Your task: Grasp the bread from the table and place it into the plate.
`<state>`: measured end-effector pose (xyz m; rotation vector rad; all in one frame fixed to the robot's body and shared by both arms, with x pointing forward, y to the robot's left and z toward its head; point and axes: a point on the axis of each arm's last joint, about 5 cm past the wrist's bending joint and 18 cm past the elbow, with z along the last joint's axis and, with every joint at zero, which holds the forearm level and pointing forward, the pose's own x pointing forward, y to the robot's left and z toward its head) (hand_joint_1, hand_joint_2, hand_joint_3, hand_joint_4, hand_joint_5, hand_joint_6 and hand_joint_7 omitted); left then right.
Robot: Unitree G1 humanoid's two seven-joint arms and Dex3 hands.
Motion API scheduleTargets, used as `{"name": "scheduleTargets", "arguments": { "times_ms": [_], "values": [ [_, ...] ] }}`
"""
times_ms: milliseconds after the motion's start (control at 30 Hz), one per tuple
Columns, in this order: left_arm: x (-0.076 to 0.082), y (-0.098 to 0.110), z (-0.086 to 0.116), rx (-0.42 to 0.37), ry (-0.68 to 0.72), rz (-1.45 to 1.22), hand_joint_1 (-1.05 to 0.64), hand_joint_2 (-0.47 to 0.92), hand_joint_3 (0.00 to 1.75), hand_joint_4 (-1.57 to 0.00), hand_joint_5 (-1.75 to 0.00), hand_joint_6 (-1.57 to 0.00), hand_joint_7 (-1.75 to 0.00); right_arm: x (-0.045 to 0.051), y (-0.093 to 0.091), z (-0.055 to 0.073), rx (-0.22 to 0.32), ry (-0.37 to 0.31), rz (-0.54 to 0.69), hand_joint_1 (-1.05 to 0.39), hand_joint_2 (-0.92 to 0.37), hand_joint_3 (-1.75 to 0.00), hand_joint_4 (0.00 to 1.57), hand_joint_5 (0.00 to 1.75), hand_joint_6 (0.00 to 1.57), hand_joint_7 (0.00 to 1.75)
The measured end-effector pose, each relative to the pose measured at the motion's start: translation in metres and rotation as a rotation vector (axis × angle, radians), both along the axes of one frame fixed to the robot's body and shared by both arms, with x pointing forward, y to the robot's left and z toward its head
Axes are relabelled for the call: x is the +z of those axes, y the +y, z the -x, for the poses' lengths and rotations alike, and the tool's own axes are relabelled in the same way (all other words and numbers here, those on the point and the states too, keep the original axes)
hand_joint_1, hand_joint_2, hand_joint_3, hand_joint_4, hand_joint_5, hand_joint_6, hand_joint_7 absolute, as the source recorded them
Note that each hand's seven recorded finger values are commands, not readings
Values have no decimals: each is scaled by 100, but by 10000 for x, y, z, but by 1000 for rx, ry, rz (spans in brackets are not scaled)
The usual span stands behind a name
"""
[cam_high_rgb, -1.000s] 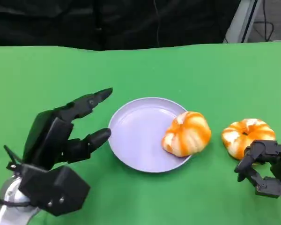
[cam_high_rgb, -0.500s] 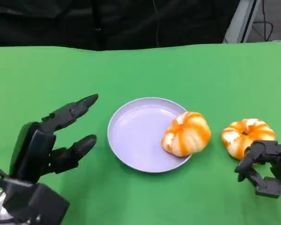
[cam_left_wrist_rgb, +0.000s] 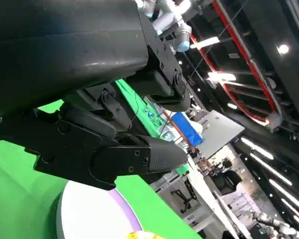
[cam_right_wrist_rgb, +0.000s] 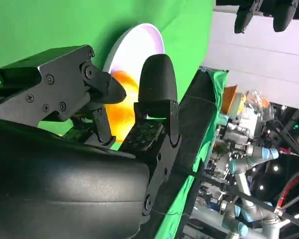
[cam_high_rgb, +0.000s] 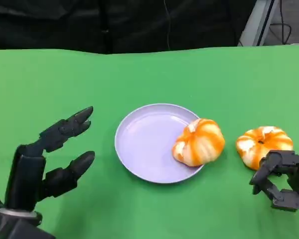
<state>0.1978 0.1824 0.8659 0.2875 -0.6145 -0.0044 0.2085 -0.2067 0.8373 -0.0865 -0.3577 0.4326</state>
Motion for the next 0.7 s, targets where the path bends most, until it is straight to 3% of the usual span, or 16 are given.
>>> {"name": "scheduleTargets", "arguments": {
  "times_ms": [300,600,700],
  "values": [
    [-132,-15,154,47,17,98,-56,92,42,-92,-4,-70,-1,11,0,-15,0,-5,0,15,-65,-93,87,144,92,105],
    [-168,-37,233,2,42,221,-58,92,39,-93,-3,-73,-1,6,-1,-15,-1,-1,-1,14,-66,-91,87,144,91,105],
    [-190,-28,272,-11,55,258,-34,92,32,-93,-2,-72,-1,6,-2,-16,-1,-1,-1,13,-69,-86,86,144,90,106]
  ]
}}
